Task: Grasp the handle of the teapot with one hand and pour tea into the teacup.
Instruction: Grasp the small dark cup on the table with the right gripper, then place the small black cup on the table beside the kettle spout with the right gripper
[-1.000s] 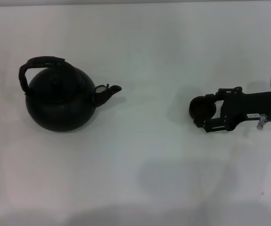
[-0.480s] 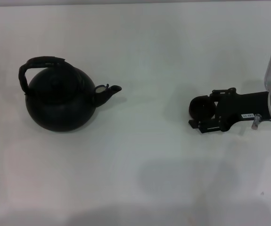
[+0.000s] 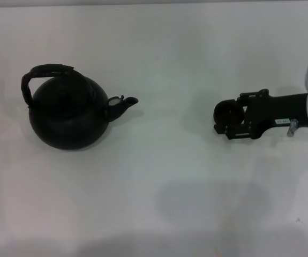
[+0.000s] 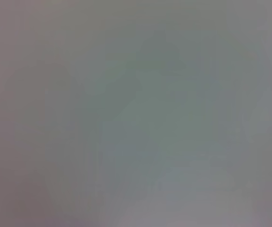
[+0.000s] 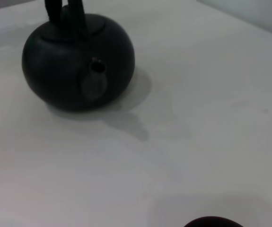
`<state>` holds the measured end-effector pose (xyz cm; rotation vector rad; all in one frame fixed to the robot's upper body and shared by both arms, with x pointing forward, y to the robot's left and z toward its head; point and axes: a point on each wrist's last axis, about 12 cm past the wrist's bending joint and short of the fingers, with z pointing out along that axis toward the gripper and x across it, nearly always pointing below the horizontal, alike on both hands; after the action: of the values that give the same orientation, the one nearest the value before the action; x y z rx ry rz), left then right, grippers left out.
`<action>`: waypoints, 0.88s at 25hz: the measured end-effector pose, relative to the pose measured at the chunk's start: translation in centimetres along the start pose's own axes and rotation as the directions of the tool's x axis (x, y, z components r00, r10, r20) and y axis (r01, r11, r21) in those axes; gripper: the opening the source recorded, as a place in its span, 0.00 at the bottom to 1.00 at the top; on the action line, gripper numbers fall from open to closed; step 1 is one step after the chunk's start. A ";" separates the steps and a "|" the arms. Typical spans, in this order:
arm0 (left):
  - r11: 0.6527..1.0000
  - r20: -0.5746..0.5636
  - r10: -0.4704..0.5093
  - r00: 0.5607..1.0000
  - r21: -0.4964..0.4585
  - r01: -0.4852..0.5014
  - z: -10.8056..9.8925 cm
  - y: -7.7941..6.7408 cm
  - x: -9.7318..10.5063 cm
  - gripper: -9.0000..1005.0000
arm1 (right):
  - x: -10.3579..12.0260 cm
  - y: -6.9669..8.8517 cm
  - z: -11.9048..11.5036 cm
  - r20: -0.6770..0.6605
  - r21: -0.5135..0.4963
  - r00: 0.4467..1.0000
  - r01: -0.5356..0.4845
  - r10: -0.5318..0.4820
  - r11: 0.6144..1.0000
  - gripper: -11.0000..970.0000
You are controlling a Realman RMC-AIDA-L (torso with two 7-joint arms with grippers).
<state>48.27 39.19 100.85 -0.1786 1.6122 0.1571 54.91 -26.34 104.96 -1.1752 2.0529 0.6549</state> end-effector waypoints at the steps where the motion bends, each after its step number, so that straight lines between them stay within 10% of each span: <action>1: 1.000 0.000 0.000 1.000 0.000 0.000 0.0 0.0 0.0 0.83 | -0.2 -0.1 -0.2 0.009 0.002 1.000 0.000 0.000 1.000 0.75; 22: 1.000 -0.002 -0.008 1.000 0.019 0.008 0.6 -0.8 -0.1 0.83 | -4.7 1.5 2.5 0.105 -0.102 0.991 0.099 -0.088 0.990 0.75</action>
<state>49.00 38.50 100.90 -0.1707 1.6143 0.1357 56.07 -21.29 107.04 -1.2652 1.8876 0.7700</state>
